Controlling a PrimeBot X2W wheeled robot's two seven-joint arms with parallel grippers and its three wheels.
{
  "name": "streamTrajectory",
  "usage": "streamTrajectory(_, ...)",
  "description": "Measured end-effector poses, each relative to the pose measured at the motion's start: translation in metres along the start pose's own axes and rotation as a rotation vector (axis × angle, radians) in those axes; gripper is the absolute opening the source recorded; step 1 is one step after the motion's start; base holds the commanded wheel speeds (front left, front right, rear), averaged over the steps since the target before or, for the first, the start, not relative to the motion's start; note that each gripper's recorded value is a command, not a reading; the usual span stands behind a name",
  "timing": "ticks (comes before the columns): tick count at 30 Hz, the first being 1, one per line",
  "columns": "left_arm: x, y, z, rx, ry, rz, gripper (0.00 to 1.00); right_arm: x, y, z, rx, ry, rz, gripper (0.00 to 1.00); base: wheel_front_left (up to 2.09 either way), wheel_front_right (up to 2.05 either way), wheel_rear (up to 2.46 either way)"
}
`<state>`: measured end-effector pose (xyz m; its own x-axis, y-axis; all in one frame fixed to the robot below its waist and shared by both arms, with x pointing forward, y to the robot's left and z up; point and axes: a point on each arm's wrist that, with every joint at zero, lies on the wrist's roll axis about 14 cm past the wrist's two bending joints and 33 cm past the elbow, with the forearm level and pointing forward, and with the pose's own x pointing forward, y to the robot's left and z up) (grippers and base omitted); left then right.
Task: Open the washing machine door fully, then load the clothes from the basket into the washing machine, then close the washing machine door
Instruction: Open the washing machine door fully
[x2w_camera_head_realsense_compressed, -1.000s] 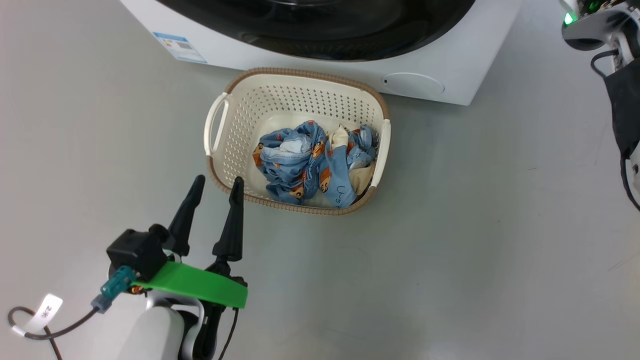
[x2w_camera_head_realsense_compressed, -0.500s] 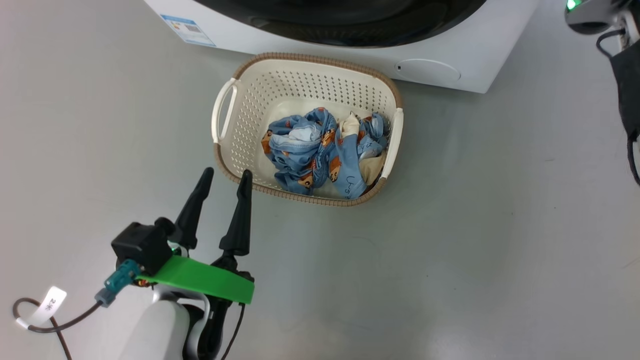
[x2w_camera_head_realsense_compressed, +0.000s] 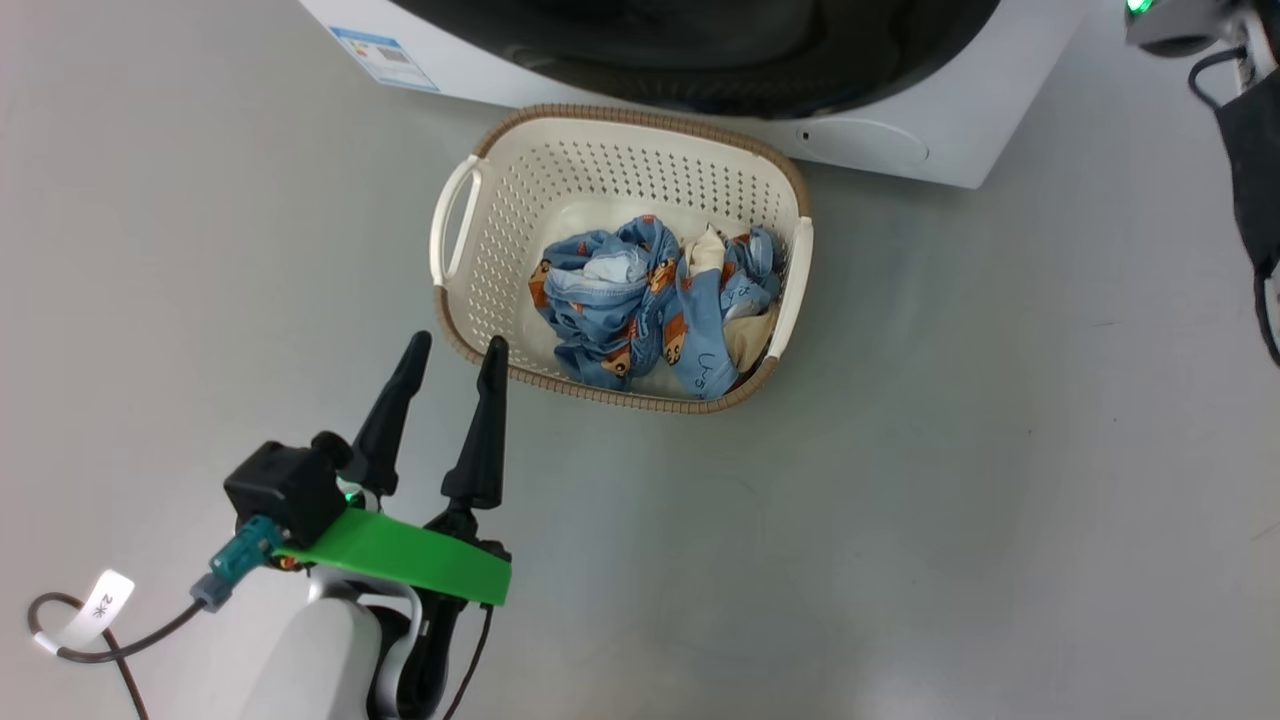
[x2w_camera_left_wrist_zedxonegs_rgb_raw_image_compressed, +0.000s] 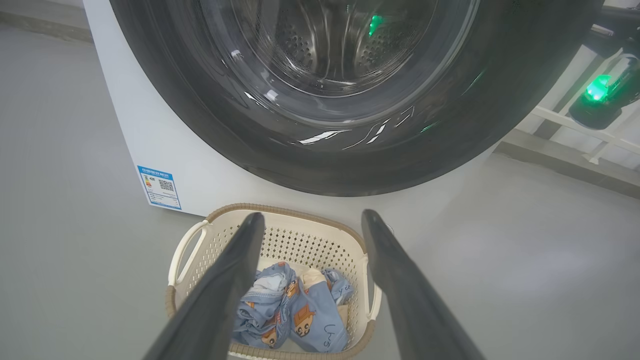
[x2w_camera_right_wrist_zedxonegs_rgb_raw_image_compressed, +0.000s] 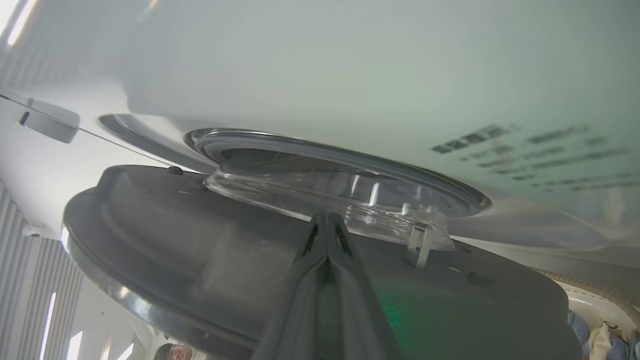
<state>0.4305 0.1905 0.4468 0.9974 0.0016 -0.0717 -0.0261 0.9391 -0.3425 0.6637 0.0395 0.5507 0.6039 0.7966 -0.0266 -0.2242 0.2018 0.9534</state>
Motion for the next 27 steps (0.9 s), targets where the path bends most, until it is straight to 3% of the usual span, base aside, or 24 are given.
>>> streamTrajectory(27,-0.032,-0.004,0.019,0.052,-0.044,0.002,1.00,-0.037,0.035,-0.115,-0.034,0.296,0.031,0.00,0.00,0.00,0.00)
